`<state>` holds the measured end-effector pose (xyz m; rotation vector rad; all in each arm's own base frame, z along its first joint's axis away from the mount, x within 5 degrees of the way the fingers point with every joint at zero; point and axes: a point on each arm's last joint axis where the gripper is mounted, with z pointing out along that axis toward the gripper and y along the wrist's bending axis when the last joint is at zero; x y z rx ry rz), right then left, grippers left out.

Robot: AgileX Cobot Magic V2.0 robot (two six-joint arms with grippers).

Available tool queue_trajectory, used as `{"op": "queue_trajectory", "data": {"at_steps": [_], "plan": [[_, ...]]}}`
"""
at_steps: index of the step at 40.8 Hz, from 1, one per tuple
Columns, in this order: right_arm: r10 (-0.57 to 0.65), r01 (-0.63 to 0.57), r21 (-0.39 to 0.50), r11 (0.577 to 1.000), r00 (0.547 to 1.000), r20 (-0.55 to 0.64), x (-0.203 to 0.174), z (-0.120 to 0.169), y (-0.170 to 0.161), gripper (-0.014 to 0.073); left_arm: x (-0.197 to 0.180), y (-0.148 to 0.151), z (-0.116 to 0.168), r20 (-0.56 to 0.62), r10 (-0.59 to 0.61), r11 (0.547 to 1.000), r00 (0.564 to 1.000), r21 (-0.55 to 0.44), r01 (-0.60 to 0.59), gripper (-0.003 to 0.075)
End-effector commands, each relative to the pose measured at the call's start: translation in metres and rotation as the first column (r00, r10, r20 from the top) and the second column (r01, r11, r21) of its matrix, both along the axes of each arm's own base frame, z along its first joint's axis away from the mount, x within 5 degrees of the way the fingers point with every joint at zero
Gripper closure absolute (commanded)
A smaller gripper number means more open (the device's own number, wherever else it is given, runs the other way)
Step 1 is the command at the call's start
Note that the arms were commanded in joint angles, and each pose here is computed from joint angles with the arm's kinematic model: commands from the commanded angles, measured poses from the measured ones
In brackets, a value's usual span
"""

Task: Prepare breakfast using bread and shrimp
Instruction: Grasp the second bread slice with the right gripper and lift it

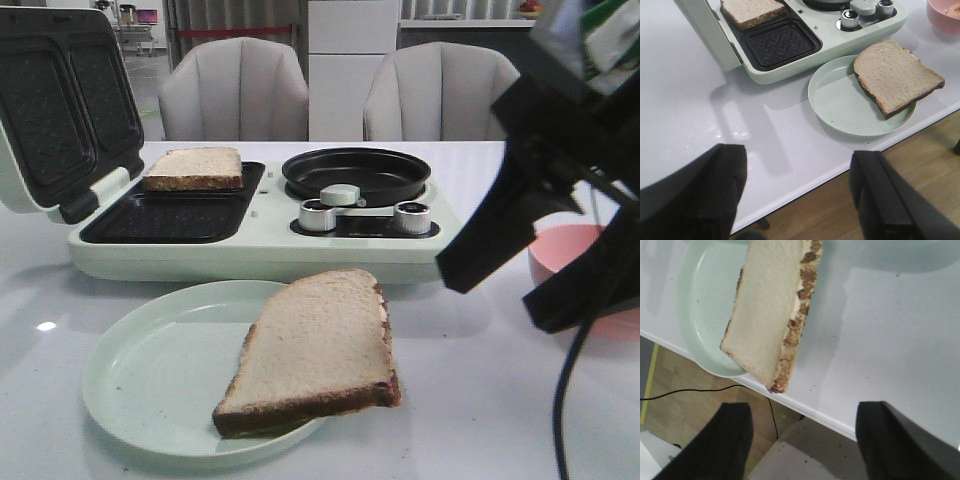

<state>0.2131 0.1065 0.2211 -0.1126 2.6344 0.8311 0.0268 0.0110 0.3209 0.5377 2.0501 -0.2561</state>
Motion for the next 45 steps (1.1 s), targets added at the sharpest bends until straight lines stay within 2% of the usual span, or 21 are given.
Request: {"op": "queue_trajectory", "data": {"at_steps": [1, 9, 26, 29, 37, 45], "plan": [[-0.014, 0.011, 0.076, 0.997, 0.999, 0.040, 0.015, 0.006, 0.015, 0.0049, 0.003, -0.002, 0.012, 0.070, -0.013, 0.999, 0.997, -0.031, 0.015, 0.0223], [0.002, -0.001, 0.126, 0.992, 1.000, -0.008, 0.037, -0.009, 0.034, 0.0049, 0.003, -0.002, 0.012, 0.070, -0.013, 0.999, 0.997, -0.031, 0.015, 0.0223], [0.003, 0.012, 0.131, 0.991, 0.994, -0.113, 0.070, -0.041, 0.049, 0.0057, 0.003, -0.002, 0.012, 0.068, -0.014, 0.999, 0.998, -0.032, 0.016, 0.0223], [0.010, 0.006, 0.133, 0.991, 0.992, -0.123, 0.072, -0.044, 0.051, 0.0115, 0.003, -0.002, 0.012, 0.068, -0.014, 0.999, 0.998, -0.032, 0.016, 0.0223], [0.019, -0.001, 0.138, 0.990, 0.991, -0.131, 0.072, -0.045, 0.052, 0.0373, 0.003, -0.002, 0.012, 0.070, -0.013, 0.999, 0.997, -0.031, 0.015, 0.0223], [0.028, -0.010, 0.148, 0.989, 0.992, -0.124, 0.070, -0.040, 0.052, 0.0503, 0.003, -0.002, 0.012, 0.070, -0.013, 0.999, 0.997, -0.031, 0.015, 0.0223]]}}
